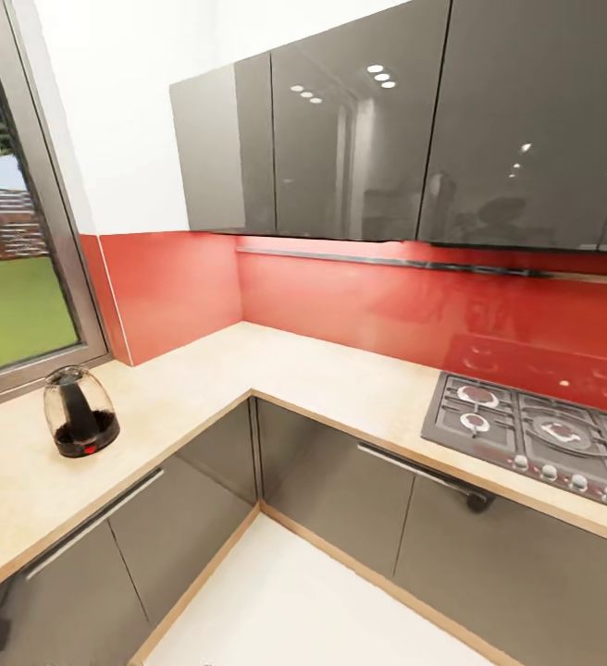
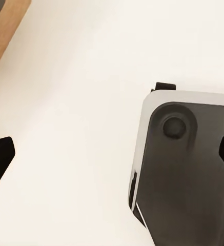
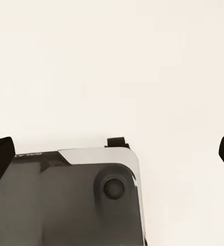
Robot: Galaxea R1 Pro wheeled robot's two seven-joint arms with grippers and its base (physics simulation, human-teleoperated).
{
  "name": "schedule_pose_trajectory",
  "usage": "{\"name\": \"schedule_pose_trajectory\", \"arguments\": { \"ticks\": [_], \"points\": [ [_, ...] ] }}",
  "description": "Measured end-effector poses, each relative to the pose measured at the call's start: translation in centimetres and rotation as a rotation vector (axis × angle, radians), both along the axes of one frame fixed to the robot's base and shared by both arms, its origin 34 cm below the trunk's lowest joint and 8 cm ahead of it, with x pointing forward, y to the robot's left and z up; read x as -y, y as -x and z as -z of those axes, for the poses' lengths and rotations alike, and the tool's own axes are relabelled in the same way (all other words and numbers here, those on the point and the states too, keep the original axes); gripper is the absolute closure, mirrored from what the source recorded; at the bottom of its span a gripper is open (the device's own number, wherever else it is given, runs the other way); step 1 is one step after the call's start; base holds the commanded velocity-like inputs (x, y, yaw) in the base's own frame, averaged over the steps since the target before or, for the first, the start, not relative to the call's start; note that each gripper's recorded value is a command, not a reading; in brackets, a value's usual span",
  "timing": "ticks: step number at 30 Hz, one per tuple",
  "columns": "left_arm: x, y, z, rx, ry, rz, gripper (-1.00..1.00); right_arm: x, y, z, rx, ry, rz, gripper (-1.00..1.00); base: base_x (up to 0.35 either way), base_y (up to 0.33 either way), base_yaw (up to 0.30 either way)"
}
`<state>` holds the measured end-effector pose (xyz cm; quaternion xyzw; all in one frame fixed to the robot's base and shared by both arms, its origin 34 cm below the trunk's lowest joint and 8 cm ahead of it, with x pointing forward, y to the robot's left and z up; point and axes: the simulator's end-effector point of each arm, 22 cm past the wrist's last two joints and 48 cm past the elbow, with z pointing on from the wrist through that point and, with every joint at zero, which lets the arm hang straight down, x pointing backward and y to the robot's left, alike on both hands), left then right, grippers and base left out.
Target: Set up a coffee station on the kitchen countertop: keep the coffee maker on the countertop, move the bottle of coffee from the kitchen shelf to the counter next to the coffee maker, place a paper coffee filter on top of the coffee maker, put the saucer next to the coffee maker with the coffee cup on the saucer, and place the electric kettle next to the coffee maker.
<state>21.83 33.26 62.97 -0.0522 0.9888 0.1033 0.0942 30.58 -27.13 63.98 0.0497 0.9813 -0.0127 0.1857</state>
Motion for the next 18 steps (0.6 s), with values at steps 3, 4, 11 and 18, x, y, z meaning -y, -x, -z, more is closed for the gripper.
{"name": "schedule_pose_trajectory", "arguments": {
  "ticks": [3, 4, 11, 18],
  "points": [
    [0.0, -0.01, -0.01, 0.001, 0.0, 0.0, -1.0, -0.01, -0.04, -0.03, 0.001, 0.0, -0.002, -1.0, 0.037, -0.009, 0.278],
    [0.0, -0.03, -0.02, 0.001, 0.0, 0.0, -1.0, -0.01, -0.06, -0.04, 0.002, 0.0, -0.001, -1.0, 0.091, -0.042, 0.278],
    [0.0, -0.16, -0.06, 0.004, -0.001, 0.007, -1.0, -0.01, -0.16, -0.11, 0.006, 0.001, -0.003, -1.0, 0.217, -0.162, 0.278],
    [0.01, -0.24, -0.08, 0.006, -0.001, 0.006, -1.0, 0.01, -0.22, -0.14, 0.007, 0.001, -0.003, -1.0, 0.174, -0.221, 0.278]
  ]
}}
